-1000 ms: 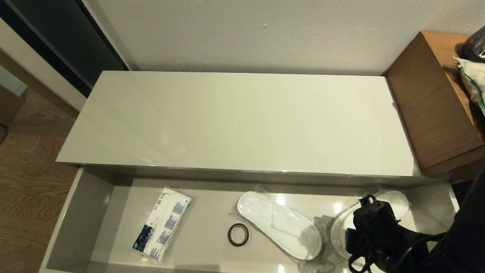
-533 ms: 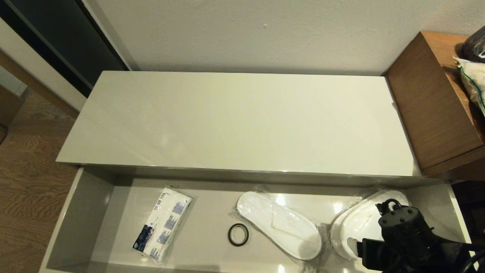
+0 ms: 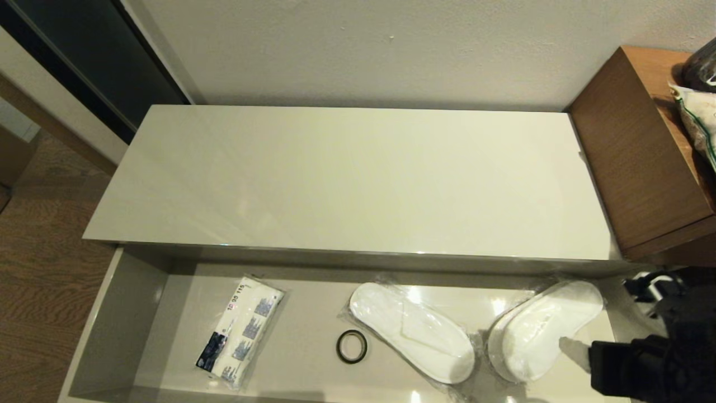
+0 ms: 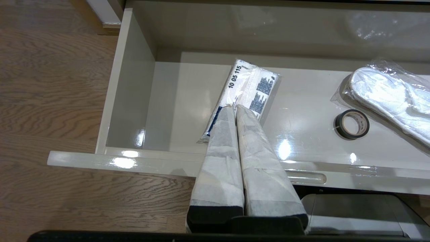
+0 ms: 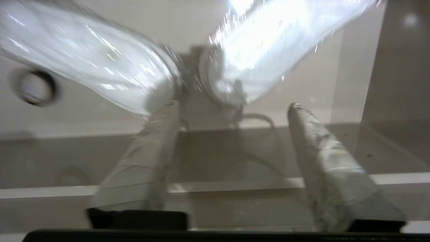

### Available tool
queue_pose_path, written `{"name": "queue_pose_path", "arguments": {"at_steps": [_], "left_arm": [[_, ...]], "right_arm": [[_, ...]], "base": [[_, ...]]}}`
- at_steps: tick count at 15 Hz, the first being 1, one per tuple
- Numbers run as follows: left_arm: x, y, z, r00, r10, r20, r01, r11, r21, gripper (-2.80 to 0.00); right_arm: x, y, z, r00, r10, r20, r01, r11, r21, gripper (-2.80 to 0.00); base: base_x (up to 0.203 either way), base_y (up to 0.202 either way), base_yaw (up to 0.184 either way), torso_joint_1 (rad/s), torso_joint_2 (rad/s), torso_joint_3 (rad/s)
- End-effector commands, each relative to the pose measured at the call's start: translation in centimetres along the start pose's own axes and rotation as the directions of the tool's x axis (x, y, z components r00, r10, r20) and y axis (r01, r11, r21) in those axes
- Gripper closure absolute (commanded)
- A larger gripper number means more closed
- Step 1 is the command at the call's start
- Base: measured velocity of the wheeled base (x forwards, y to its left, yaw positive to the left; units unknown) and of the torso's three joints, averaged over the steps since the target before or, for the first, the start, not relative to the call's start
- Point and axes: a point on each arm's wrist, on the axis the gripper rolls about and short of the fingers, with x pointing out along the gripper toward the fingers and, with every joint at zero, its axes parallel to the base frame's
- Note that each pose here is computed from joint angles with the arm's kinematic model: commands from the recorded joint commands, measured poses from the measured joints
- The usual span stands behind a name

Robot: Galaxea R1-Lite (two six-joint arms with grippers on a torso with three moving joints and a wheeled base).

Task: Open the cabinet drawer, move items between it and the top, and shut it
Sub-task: Close the drawer

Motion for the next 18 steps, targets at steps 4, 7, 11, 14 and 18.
{"name": "queue_pose_path", "arguments": {"at_steps": [4,7,11,14,18], "left_arm": [[0.0,0.0,0.0,1.000,0.001,0.000,-0.001,1.000,0.000,0.00],[0.0,0.0,0.0,1.000,0.001,0.000,-0.001,1.000,0.000,0.00],[0.0,0.0,0.0,1.000,0.002,-0.001,-0.002,1.000,0.000,0.00],[0.0,0.0,0.0,1.000,0.001,-0.001,-0.001,1.000,0.000,0.00],[0.0,0.0,0.0,1.000,0.001,0.000,-0.001,1.000,0.000,0.00]], "right_arm": [[-12.8,-5.6,3.8,0.999,-0.003,0.038,-0.001,0.996,0.091,0.00],[-20.6,-10.2,2.2,1.000,-0.027,-0.003,0.027,0.977,0.212,0.00],[-27.5,-10.4,-5.5,0.999,0.041,0.028,-0.048,0.913,0.405,0.00],[-26.6,-9.6,-10.8,1.000,-0.005,0.022,-0.003,0.945,0.327,0.00],[-26.9,-10.6,-10.6,0.991,-0.089,0.096,0.064,0.968,0.243,0.00]], "base": [[0.000,0.000,0.000,0.000,0.00,0.000],[0.000,0.000,0.000,0.000,0.00,0.000],[0.000,0.000,0.000,0.000,0.00,0.000],[0.000,0.000,0.000,0.000,0.00,0.000],[0.000,0.000,0.000,0.000,0.00,0.000]]}}
